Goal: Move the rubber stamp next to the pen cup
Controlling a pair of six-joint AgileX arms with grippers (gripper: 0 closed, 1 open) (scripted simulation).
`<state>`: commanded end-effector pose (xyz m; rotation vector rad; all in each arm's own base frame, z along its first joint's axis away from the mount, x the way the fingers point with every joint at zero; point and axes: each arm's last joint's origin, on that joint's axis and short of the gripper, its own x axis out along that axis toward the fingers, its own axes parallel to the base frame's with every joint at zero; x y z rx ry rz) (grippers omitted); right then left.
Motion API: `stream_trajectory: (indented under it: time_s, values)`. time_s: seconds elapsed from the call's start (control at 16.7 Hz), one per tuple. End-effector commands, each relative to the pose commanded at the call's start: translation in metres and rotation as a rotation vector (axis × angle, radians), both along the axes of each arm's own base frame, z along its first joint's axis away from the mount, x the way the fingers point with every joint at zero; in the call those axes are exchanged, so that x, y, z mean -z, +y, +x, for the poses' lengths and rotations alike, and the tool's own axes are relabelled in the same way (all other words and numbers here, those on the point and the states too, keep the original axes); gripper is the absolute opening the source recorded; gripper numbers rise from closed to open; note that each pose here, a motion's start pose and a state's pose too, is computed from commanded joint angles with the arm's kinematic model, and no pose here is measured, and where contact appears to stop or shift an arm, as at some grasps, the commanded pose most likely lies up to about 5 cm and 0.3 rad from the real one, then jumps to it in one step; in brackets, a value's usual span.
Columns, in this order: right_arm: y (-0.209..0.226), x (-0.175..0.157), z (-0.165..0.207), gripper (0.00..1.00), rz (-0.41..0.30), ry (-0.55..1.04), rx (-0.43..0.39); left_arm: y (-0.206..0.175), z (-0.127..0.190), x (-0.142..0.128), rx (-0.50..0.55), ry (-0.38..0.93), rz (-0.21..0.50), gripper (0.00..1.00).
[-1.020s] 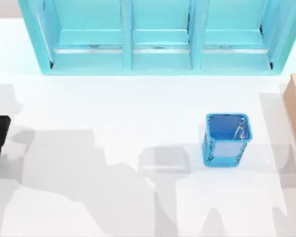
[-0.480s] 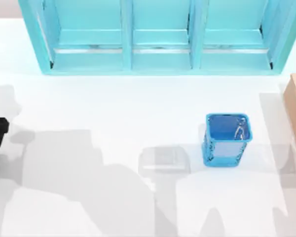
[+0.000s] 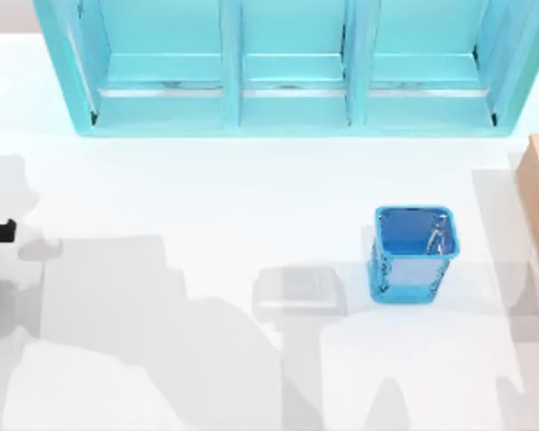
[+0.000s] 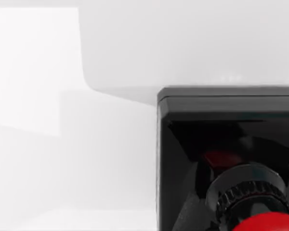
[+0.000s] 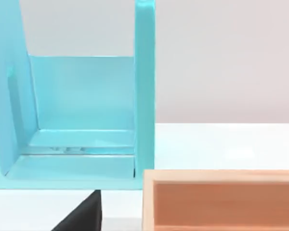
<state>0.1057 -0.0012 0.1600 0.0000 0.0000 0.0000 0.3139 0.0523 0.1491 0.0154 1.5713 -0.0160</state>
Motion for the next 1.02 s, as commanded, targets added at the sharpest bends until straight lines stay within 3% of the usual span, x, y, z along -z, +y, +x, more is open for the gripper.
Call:
stream_trajectory:
  time_s: [0.12, 0.72, 1.02]
  values:
    - [0.000, 0.000, 0.000, 1.00, 0.000, 0.000, 0.000, 0.000, 0.000, 0.000, 0.000, 0.000, 0.000, 0.00]
    - [0.000, 0.000, 0.000, 1.00, 0.000, 0.000, 0.000, -0.005, 0.002, -0.004, 0.001, -0.002, 0.000, 0.00]
    - [0.000, 0.000, 0.000, 1.00, 0.000, 0.000, 0.000, -0.056, 0.019, -0.053, 0.000, 0.007, 0.000, 0.00]
